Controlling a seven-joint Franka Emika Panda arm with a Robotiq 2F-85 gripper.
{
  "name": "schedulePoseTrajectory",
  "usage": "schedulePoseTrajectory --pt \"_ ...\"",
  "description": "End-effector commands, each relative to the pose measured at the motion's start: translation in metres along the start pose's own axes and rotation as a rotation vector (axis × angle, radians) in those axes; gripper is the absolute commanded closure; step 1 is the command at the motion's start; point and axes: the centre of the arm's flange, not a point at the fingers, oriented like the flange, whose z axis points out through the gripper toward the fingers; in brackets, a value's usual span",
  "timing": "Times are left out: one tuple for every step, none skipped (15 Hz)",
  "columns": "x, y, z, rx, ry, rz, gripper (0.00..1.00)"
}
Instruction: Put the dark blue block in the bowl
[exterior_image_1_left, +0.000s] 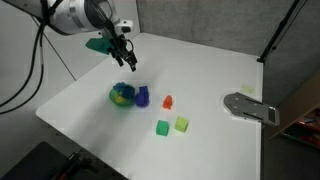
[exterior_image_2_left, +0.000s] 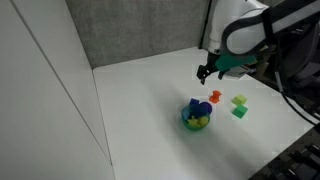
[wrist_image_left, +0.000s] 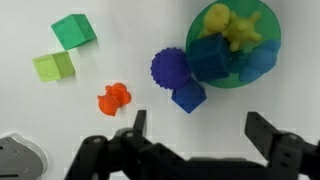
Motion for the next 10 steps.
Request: schedulePoseTrajectory --pt "0.006 0.040 -0.033 0.110 -0.047 -0.025 0.00" --pt "0.007 0.050 -0.039 0.141 -0.062 -0.033 0.00" --pt "0.007 0.059 -0.046 0.162 -0.078 -0.035 0.00" --pt "0.005 0.066 -0.054 0.168 -0.092 -0.026 0.00" --pt "0.002 0.073 -0.064 0.171 -0.103 -0.012 0.00" --pt "-0.002 0.079 -0.074 0.168 -0.115 -0.002 0.00" --pt "-0.006 0.084 -0.086 0.168 -0.126 0.009 0.00" --pt "-0.011 0.089 -0.100 0.164 -0.133 0.017 0.00" --pt "-0.015 0.092 -0.113 0.161 -0.148 0.021 0.00" --pt "-0.019 0.095 -0.126 0.156 -0.161 0.025 0.00"
